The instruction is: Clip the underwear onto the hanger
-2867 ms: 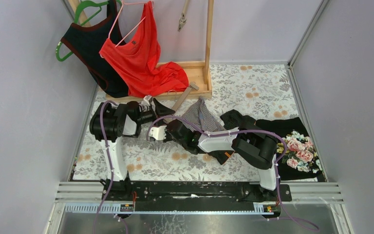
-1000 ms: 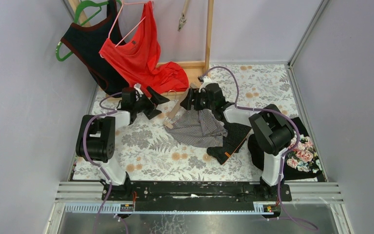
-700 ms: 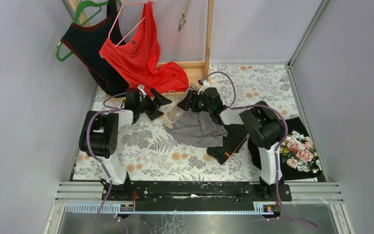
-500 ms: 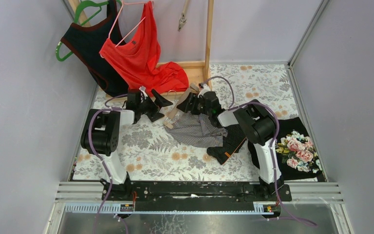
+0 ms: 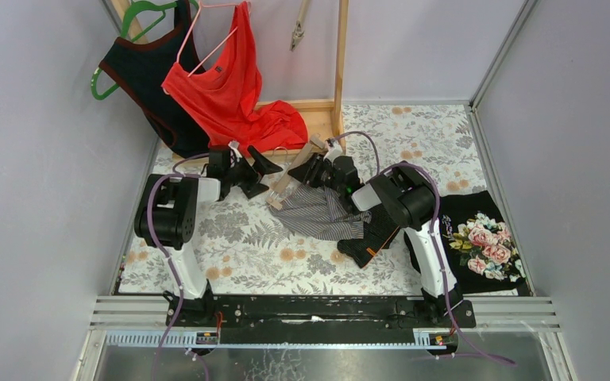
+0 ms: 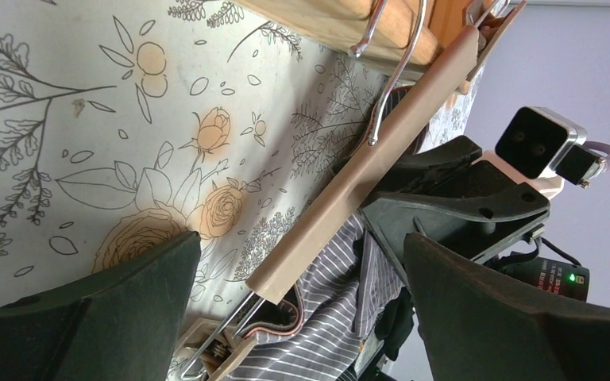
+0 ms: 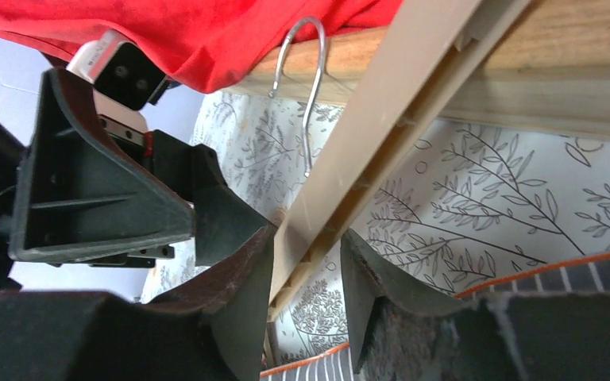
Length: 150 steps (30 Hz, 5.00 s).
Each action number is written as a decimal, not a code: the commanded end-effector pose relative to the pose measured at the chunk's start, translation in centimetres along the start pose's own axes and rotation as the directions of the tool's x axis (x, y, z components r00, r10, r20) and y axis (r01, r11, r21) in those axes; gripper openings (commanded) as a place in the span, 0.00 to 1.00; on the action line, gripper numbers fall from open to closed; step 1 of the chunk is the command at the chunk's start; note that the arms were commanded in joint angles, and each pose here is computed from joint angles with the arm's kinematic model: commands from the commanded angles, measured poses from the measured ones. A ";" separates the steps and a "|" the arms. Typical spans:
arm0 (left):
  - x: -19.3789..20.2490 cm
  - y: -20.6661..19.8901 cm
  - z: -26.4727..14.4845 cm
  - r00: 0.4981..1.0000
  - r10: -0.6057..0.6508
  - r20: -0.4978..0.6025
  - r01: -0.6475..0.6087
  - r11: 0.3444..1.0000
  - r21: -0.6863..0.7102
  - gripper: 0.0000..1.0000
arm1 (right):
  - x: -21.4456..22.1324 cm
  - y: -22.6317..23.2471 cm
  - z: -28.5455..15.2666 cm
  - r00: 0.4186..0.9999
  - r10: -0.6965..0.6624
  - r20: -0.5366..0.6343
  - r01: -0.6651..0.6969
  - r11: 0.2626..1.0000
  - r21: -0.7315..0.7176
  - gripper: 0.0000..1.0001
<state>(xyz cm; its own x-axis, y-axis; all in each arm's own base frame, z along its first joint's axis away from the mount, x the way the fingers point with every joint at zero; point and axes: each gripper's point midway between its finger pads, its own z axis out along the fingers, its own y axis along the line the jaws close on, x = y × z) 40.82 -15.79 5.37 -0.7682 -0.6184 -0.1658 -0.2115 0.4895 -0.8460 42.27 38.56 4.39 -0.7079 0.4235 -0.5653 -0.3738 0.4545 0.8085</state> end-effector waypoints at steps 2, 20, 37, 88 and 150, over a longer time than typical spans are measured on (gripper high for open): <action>-0.3 -0.7 0.8 0.999 0.046 0.005 -0.046 0.997 0.060 0.97 | -3.0 3.6 0.4 0.994 -0.011 0.111 0.028 0.988 -0.150 0.42; 1.7 -2.3 1.3 0.996 -0.028 -0.087 0.053 0.955 0.292 0.79 | -5.2 4.4 -0.9 0.982 0.121 0.147 -0.073 0.953 -0.295 0.16; 1.7 -4.5 0.3 0.996 -0.023 -0.082 0.056 0.901 0.431 0.60 | -4.6 4.8 -1.5 0.984 0.163 0.074 -0.128 0.929 -0.346 0.13; -5.1 -3.1 -2.2 0.990 -0.134 0.052 0.104 0.916 0.387 1.00 | 3.2 8.4 -7.3 0.953 0.007 -0.302 -0.131 0.911 -0.392 0.10; -2.5 -7.7 -1.3 0.994 -0.106 0.010 0.080 0.810 0.580 0.46 | 7.5 11.9 -4.7 0.885 -0.014 -0.465 -0.221 0.867 -0.447 0.07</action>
<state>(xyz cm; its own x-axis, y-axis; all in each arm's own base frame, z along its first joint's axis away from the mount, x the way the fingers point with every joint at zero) 44.11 -16.97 12.22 -0.7393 -0.6726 -0.0339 0.0419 0.0042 -0.9991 29.54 42.47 8.24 -0.9272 -0.0152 -0.3742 -0.3745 0.0284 0.9268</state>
